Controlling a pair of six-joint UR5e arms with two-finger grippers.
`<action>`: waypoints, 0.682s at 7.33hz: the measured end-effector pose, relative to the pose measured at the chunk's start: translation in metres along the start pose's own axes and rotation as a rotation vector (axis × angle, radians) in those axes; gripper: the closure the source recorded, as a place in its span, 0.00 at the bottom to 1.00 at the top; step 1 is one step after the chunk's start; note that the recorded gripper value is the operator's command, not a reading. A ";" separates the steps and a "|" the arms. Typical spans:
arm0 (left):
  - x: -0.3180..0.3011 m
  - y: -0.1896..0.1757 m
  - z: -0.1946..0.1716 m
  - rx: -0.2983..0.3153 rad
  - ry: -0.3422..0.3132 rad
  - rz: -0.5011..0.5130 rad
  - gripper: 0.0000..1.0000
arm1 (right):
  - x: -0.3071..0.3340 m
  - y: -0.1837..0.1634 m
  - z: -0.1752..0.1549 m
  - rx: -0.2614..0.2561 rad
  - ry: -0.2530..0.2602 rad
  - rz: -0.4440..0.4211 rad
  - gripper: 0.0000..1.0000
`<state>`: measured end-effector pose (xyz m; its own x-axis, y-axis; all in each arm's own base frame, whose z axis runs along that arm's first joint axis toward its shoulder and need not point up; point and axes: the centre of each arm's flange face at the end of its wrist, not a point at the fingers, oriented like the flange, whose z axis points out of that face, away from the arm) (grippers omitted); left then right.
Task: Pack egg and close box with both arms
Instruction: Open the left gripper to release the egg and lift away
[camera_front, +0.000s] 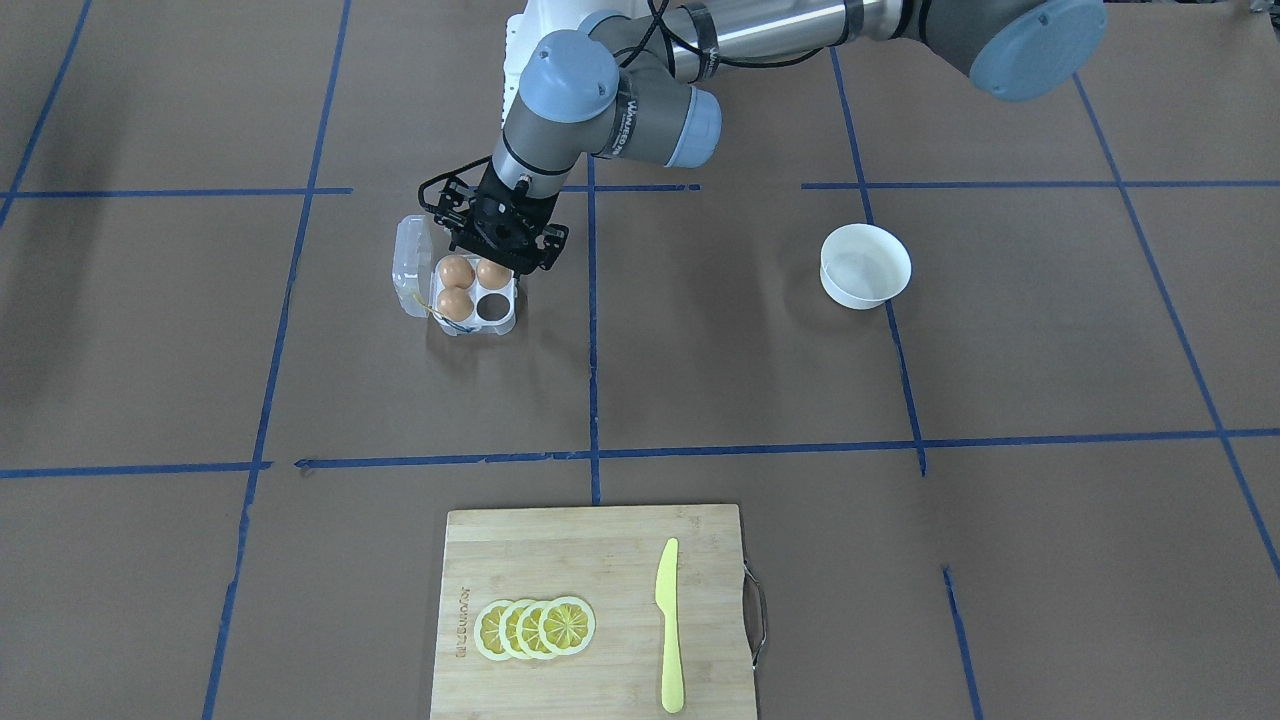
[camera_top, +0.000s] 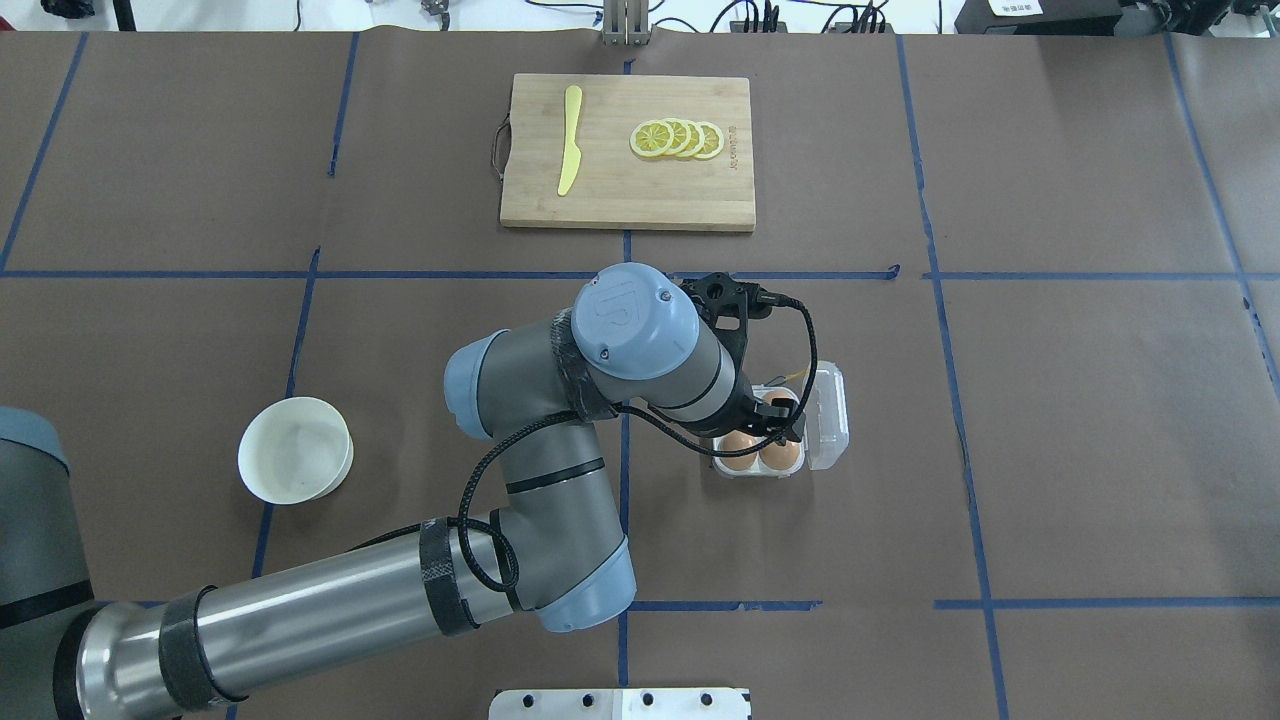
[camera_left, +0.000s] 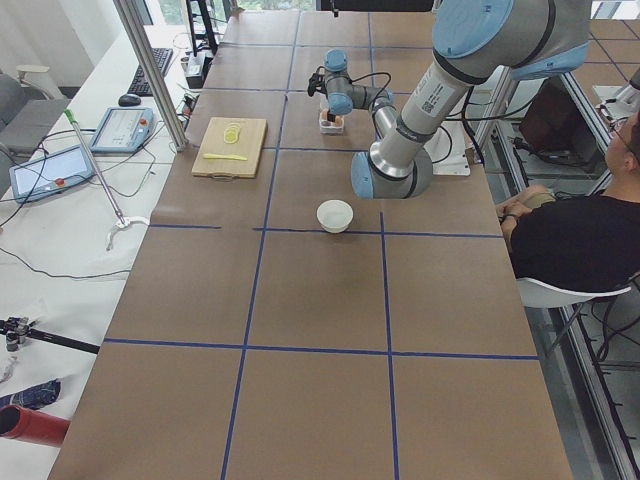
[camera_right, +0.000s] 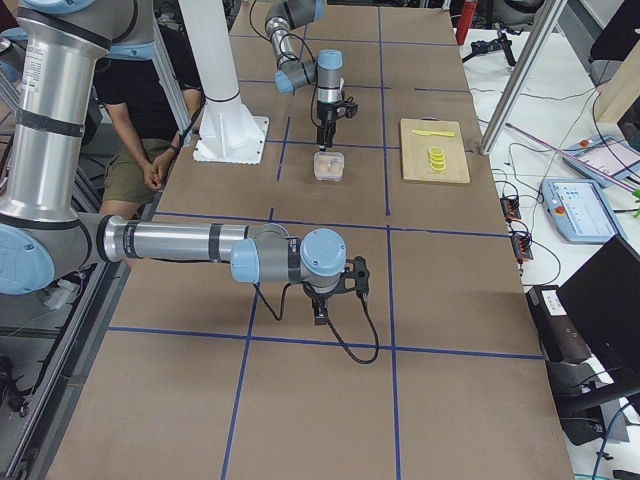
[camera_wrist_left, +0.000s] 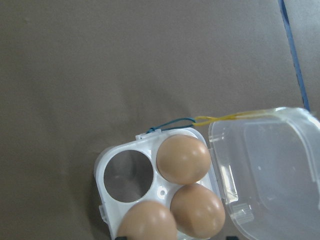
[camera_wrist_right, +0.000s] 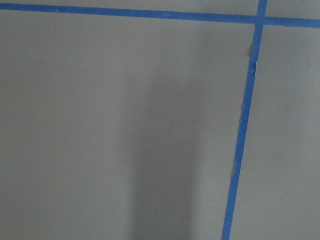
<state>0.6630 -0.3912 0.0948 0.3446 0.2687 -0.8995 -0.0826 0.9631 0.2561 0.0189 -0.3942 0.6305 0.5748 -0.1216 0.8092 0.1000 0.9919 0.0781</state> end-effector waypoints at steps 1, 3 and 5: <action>0.000 0.000 -0.001 0.003 0.001 0.003 0.13 | 0.000 0.000 0.000 0.000 0.000 0.000 0.00; -0.014 -0.007 -0.014 0.018 -0.005 0.029 0.13 | -0.012 -0.006 0.006 -0.008 -0.029 0.015 0.00; -0.081 0.004 -0.059 0.020 -0.030 0.099 0.13 | -0.052 -0.023 0.026 0.017 -0.027 0.064 0.00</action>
<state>0.5797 -0.4081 0.1484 0.3635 0.3615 -0.8586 -0.0986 0.9314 0.3504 -0.0346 -0.4102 0.6019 0.5573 -0.0569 0.8284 0.0499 0.9981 0.0350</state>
